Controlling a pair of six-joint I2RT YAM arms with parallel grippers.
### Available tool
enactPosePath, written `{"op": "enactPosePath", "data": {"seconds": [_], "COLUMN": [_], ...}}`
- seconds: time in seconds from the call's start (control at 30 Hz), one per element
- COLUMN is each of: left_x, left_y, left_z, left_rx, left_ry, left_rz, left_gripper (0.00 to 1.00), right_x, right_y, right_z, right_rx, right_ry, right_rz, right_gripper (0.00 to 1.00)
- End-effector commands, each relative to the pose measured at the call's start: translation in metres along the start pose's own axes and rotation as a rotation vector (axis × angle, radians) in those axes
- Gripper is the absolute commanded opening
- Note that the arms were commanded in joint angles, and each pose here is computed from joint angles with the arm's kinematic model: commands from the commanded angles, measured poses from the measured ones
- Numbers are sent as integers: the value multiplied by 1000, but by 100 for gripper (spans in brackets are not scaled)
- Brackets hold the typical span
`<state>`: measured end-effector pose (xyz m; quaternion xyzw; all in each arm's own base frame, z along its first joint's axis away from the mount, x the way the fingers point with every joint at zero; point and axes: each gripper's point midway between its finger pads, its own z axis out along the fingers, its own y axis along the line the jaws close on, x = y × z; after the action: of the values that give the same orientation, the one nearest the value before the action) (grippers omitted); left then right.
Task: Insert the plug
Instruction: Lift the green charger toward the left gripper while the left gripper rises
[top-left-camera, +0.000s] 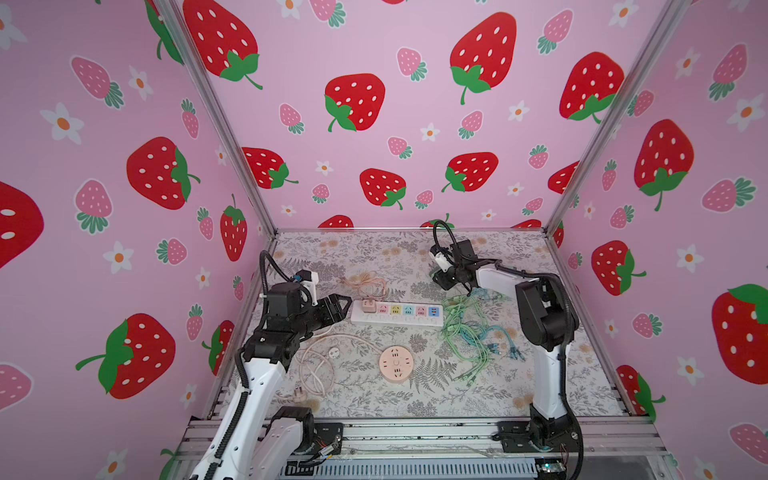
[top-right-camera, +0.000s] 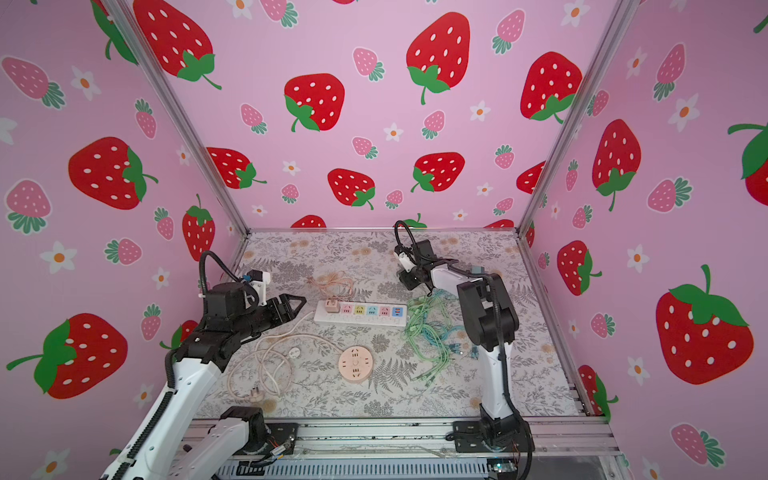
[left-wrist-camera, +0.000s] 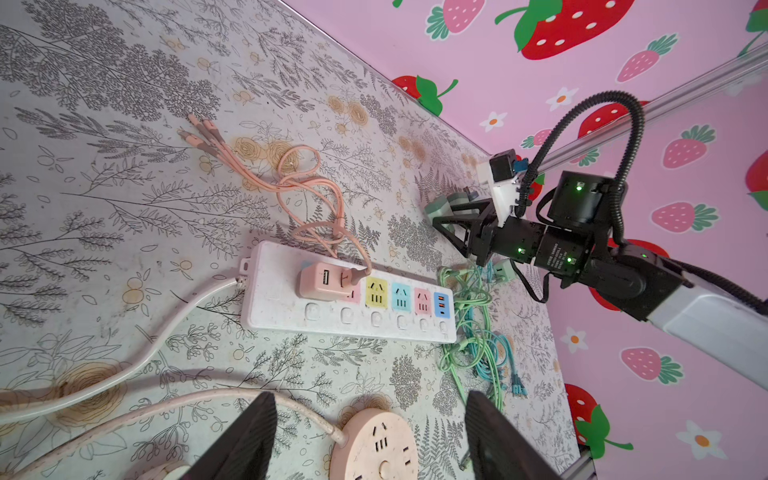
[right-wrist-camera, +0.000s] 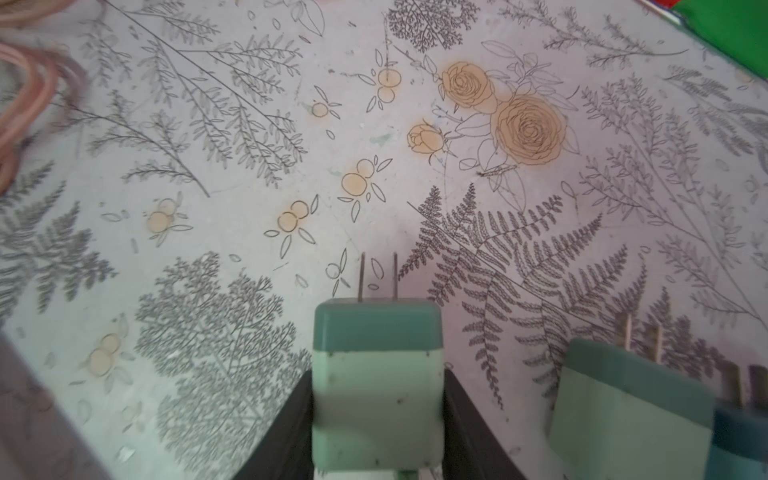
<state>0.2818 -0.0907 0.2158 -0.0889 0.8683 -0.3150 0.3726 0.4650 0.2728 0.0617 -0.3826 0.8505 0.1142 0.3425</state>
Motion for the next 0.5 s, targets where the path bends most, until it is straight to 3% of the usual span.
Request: {"op": "enactPosePath", "data": {"seconds": [0.0, 0.47], "left_x": [-16, -27], "left_y": [-23, -81], "left_z": [-8, -17], "left_rx": [77, 315], "left_ry": [-22, 37], "left_rz": [16, 63], "left_gripper": [74, 75], "right_x": [-38, -70], "right_y": [7, 71], "right_z": [-43, -160], "right_rx": [-20, -192], "right_ry": [-156, -476], "right_rz": [-80, -317], "right_gripper": [22, 23]}}
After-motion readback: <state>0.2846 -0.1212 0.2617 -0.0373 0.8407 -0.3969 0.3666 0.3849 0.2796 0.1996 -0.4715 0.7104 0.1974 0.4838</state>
